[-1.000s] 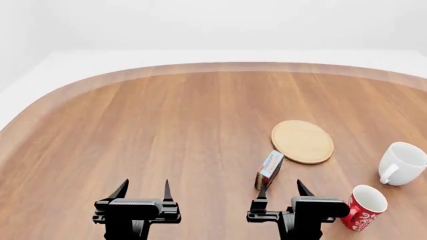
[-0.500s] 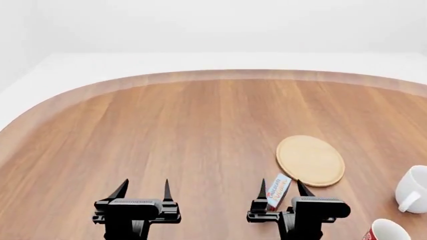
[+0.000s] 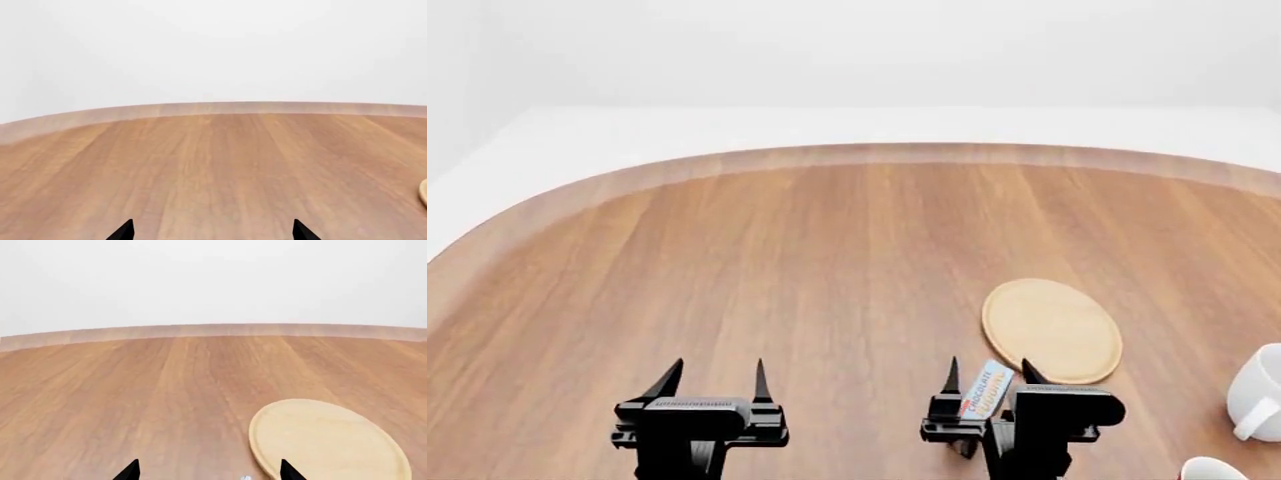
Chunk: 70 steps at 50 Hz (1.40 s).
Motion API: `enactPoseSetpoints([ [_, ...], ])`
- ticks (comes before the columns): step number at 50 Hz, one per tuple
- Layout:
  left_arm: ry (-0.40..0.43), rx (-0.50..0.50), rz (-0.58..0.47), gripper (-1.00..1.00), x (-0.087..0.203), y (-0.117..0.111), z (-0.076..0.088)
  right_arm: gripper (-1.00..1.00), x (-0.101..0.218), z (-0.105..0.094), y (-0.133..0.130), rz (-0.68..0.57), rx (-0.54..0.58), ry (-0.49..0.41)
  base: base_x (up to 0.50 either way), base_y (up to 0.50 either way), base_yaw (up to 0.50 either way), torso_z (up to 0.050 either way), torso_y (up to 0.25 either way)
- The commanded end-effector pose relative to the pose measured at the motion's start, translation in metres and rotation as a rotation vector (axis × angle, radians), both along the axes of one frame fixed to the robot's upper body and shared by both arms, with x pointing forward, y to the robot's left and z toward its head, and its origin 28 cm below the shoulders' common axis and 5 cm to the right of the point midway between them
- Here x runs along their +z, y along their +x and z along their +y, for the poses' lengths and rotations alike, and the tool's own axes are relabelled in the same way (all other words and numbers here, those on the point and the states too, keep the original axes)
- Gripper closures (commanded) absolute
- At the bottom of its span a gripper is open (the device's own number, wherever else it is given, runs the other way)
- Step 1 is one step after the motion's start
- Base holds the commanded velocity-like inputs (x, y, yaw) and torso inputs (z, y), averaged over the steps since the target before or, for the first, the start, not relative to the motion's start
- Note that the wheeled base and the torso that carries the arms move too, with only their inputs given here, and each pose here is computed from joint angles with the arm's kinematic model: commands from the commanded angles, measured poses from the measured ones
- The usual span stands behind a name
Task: Put the chocolate pudding to the left of the plate.
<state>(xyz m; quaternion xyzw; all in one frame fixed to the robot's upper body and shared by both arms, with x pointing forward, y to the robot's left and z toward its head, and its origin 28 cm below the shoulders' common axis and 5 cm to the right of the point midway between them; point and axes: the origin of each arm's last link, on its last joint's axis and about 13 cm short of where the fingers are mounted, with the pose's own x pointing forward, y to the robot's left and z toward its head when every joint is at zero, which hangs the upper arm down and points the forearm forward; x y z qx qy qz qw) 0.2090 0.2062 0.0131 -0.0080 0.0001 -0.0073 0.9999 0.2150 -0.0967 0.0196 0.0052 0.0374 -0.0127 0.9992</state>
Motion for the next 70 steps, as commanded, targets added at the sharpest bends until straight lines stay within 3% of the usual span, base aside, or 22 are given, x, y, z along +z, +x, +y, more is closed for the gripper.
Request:
enactPoseSetpoints([
  [1,0.009,0.006,0.000,-1.00,0.001,-0.002,0.000,-1.00,0.020,0.002,0.006,0.131,-0.040,-0.015,0.00,0.00,0.00,0.000,0.000],
  [7,0.007,0.018,-0.003,-1.00,0.004,-0.003,0.002,-1.00,0.031,0.007,0.012,0.279,-0.147,-0.001,0.00,0.00,0.00,0.000,0.000],
  [26,-0.024,0.101,-0.031,-1.00,0.021,-0.007,0.019,-1.00,0.059,0.035,0.009,0.525,-0.251,0.126,0.00,0.00,0.00,0.000,0.000],
  [53,-0.038,0.128,-0.042,-1.00,0.027,-0.009,0.026,-1.00,0.052,0.046,0.048,0.631,-0.303,0.171,0.00,0.00,0.00,0.000,0.000],
  [70,-0.039,0.128,-0.041,-1.00,0.026,-0.010,0.026,-1.00,0.034,0.050,0.051,0.711,-0.330,0.192,0.00,0.00,0.00,0.000,0.000],
])
